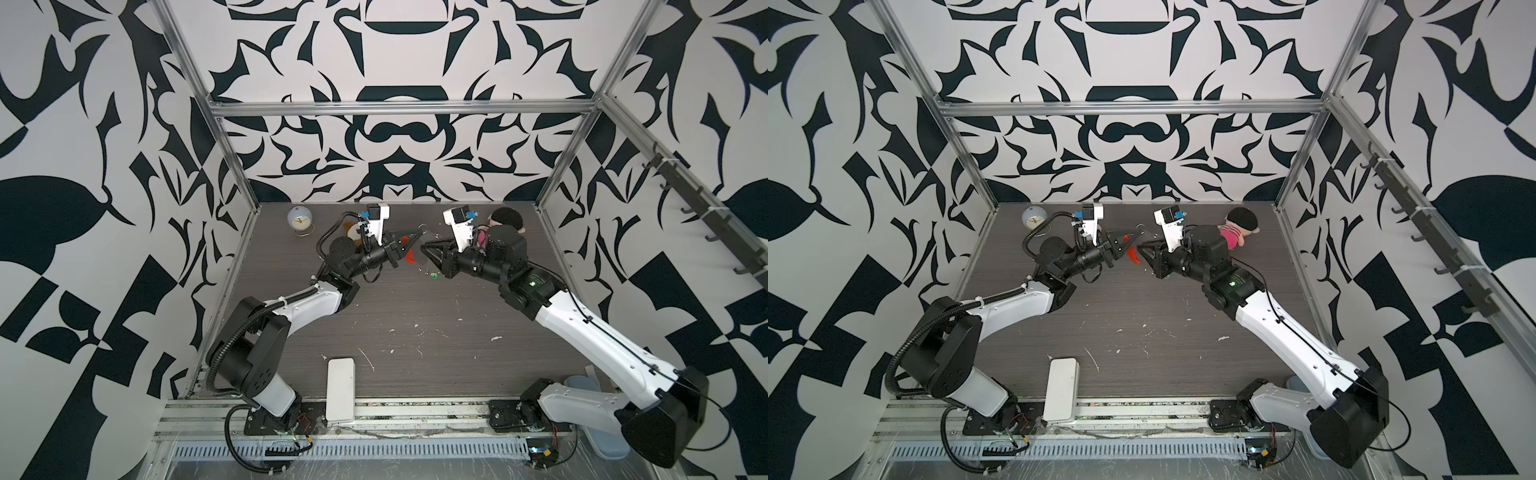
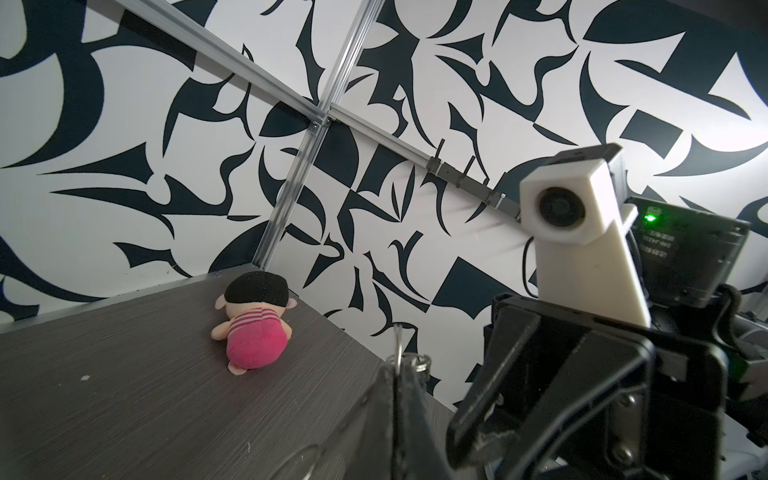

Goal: Put the keys on the keyring

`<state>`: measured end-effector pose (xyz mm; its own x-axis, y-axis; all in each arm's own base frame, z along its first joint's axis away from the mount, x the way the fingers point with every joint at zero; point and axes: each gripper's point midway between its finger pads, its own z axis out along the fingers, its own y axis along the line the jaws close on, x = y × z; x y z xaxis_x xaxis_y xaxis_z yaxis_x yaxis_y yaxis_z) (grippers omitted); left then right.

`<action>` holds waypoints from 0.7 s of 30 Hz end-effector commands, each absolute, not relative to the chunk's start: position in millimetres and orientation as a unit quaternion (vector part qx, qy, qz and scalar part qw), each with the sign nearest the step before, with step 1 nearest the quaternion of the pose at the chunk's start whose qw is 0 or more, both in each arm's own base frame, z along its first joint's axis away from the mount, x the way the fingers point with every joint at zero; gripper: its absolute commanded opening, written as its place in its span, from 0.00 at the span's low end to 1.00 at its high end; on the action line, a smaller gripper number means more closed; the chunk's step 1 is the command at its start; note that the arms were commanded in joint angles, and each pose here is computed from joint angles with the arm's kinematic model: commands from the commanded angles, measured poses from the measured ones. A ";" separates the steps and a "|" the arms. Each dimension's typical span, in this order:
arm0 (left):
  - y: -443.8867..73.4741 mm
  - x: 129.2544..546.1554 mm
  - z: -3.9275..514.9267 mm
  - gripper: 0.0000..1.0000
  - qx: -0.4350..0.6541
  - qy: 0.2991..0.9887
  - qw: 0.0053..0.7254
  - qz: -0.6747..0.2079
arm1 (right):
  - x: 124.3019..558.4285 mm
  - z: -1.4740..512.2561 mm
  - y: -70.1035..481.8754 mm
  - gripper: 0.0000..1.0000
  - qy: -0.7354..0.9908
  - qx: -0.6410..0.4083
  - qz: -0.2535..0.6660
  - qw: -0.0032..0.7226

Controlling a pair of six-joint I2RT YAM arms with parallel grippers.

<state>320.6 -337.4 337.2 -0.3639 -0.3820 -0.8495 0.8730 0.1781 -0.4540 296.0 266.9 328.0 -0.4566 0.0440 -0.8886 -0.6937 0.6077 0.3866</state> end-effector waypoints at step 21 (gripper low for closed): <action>-341.8 293.2 372.3 0.00 0.272 0.500 0.510 -0.645 | 295.0 414.5 241.8 0.20 0.711 -0.240 0.411 0.517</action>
